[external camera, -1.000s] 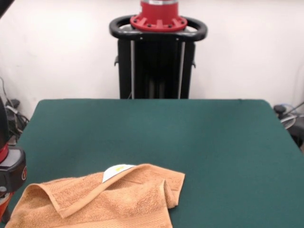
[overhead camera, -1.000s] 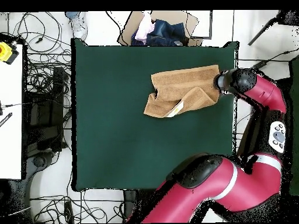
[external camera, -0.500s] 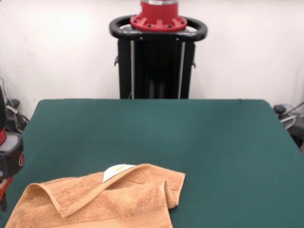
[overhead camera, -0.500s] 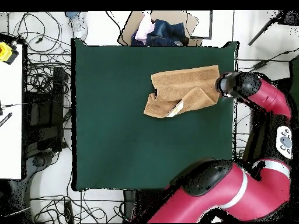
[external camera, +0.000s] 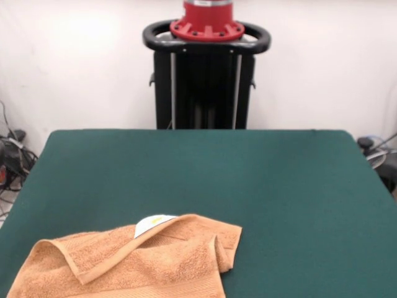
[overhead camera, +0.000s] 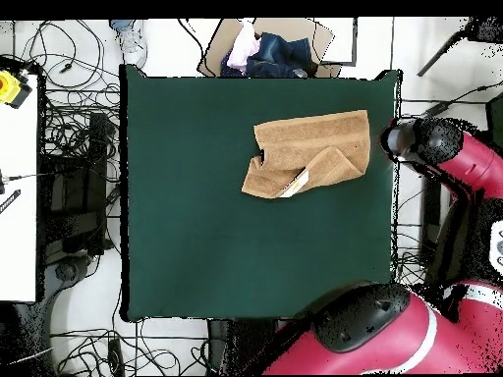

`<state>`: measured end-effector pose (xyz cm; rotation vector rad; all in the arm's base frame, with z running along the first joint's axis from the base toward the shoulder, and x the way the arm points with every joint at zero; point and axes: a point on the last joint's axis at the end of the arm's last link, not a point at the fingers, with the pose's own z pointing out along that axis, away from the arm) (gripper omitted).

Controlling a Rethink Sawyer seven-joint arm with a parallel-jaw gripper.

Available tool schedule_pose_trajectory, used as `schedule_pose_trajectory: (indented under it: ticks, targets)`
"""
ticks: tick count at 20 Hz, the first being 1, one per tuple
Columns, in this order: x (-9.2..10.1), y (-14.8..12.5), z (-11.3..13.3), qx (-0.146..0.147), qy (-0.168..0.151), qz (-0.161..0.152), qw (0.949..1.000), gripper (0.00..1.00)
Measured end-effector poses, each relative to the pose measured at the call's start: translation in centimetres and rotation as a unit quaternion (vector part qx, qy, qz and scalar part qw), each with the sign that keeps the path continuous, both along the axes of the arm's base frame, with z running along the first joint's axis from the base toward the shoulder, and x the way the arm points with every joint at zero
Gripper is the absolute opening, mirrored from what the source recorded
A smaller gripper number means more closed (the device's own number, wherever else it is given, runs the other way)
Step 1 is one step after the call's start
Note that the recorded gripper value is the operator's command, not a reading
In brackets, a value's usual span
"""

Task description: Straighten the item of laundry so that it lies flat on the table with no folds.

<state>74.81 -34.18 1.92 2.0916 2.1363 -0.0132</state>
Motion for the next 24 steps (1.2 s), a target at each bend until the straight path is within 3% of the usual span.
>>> schedule_pose_trajectory:
  ticks: [6,14,24]
  targets:
    - [0.4,-1.0,0.6,-0.007,-0.009,-0.004,0.9999,1.00]
    - [0.1,-0.6,-2.0,0.000,0.000,-0.004,1.0000,1.00]
    - [-0.1,2.6,-5.8,0.000,0.016,0.017,0.9997,1.00]
